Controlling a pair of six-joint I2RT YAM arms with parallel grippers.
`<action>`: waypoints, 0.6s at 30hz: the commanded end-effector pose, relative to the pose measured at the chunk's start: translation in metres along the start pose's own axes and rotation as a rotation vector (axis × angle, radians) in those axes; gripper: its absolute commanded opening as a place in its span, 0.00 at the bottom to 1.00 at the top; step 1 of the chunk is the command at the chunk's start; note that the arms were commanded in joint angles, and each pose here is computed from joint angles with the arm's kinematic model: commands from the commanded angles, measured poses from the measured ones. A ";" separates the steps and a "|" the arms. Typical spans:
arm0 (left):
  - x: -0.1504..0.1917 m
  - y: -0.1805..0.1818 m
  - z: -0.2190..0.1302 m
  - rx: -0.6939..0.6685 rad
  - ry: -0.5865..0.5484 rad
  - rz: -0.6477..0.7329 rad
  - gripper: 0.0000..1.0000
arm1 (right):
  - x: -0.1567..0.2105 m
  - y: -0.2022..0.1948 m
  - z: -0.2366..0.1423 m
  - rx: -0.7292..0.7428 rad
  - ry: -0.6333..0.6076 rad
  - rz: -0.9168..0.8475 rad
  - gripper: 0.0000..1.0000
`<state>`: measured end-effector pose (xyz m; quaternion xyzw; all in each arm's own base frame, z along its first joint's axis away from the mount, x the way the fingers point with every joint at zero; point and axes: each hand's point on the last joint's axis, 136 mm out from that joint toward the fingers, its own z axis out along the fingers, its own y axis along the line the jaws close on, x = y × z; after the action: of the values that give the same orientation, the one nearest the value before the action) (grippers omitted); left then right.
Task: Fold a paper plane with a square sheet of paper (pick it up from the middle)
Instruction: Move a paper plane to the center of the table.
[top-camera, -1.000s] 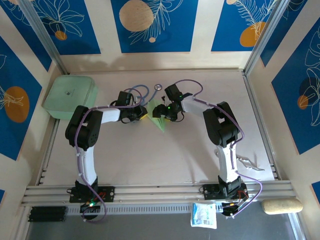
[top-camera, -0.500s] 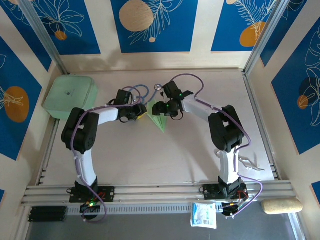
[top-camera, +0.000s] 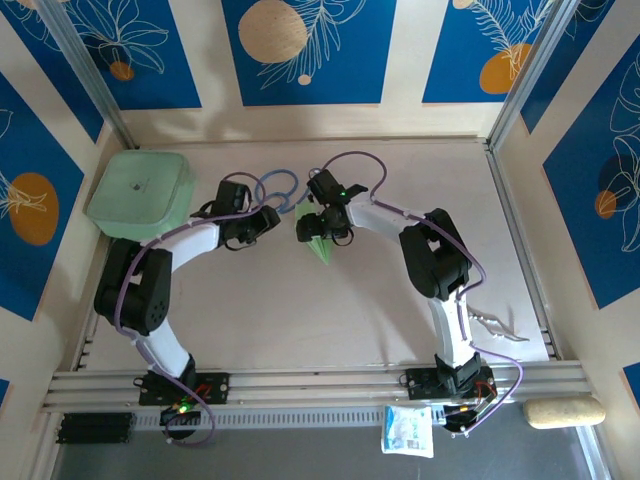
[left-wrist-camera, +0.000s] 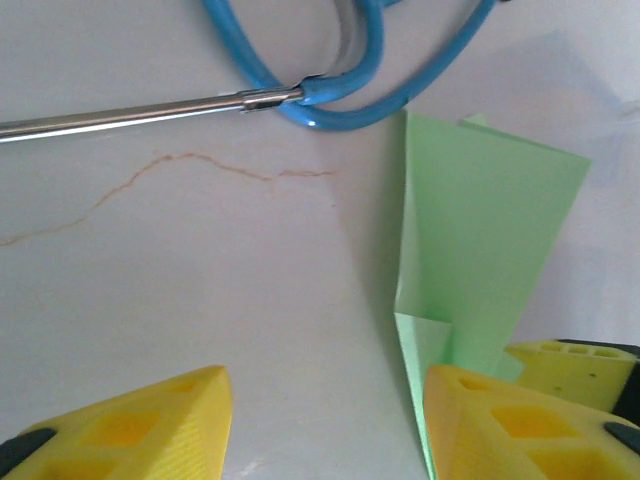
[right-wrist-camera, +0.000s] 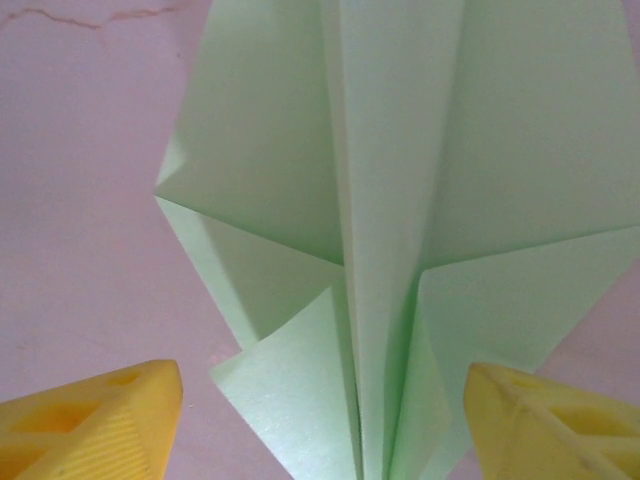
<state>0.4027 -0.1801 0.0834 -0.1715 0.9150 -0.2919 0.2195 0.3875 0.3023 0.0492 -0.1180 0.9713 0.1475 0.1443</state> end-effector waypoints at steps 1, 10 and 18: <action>0.000 0.009 -0.008 -0.032 -0.007 0.005 0.54 | -0.002 -0.004 0.000 0.056 0.005 -0.029 0.75; -0.001 0.011 -0.007 -0.033 -0.007 0.003 0.55 | -0.001 -0.011 0.003 0.094 0.010 -0.013 0.67; 0.000 0.013 -0.007 -0.035 -0.006 0.002 0.56 | 0.001 -0.009 0.008 0.078 0.030 -0.004 0.49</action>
<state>0.3991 -0.1751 0.0777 -0.1745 0.9185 -0.2836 0.2131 0.3914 0.2931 0.0396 -0.1149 0.9774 0.1062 0.1423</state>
